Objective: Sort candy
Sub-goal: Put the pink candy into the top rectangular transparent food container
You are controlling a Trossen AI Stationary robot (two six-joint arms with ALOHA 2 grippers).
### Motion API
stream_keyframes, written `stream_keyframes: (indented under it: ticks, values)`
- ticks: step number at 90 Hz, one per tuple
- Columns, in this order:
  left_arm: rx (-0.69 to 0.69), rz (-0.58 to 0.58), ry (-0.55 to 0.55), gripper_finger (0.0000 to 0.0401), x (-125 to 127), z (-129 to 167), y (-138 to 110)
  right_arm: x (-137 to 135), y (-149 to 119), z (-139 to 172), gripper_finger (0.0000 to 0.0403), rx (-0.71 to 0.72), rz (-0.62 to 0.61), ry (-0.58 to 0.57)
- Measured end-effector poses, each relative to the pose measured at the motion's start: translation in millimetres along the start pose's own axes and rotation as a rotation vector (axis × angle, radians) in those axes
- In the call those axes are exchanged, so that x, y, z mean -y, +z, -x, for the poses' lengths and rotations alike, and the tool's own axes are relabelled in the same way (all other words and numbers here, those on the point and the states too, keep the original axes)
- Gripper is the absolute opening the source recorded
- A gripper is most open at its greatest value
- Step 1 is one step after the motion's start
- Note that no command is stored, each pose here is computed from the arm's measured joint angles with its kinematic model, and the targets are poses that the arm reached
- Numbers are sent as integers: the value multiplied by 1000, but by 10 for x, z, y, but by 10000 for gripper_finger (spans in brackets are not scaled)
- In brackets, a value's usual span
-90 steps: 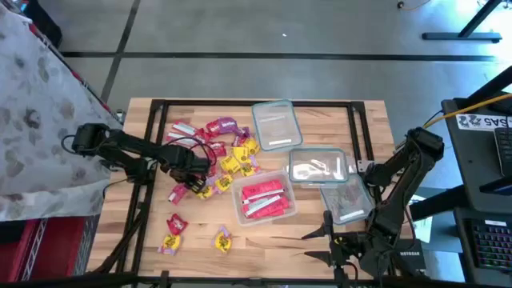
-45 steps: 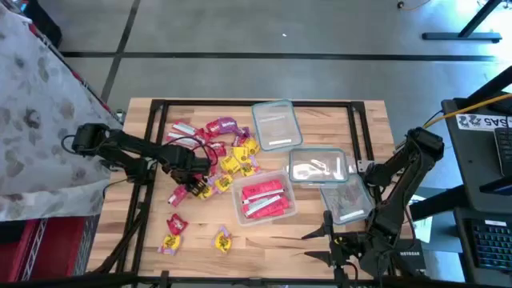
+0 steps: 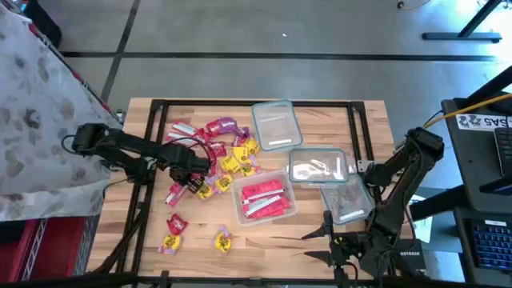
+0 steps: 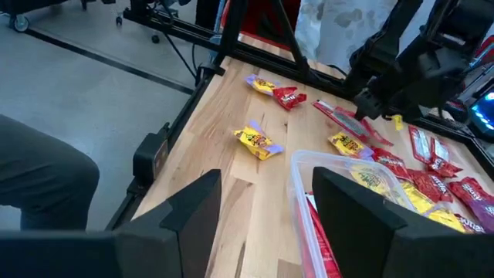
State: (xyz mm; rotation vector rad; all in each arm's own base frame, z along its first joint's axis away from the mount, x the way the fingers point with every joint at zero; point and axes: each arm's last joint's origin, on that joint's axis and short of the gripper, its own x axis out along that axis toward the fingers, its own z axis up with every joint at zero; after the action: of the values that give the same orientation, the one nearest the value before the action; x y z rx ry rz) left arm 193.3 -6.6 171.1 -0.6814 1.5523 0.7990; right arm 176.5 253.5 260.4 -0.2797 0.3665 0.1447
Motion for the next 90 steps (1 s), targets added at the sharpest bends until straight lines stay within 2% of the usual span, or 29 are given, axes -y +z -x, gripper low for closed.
stream_keyframes:
  ticks: [15, 27, 35, 47, 54, 63, 72, 90]
  values:
    - [147, -24, -47, 1, 192, 342, 32, 4, 1, -4, 193, 0, -1, -2]
    - [328, 3, -148, 0, 416, 697, 0, 17, 3, -17, 193, -2, -3, -7]
    - [519, -40, -258, 0, 623, 902, -67, 18, 3, -18, 193, -2, -3, -8]
    - [775, -164, -470, 0, 930, 1132, -163, 18, 3, -18, 193, -2, -3, -8]
    - [896, -216, -567, 0, 1101, 1219, -200, 31, 5, -31, 193, -3, -5, -13]
    - [993, -226, -641, 0, 1342, 1201, -229, 31, 9, -32, 193, 0, -9, -13]
    - [1042, -310, -641, 0, 1588, 1066, -235, 31, 9, -32, 193, 0, -8, -13]
    - [1008, -474, -470, 0, 1949, 823, -119, 31, 9, -32, 193, 0, -9, -13]
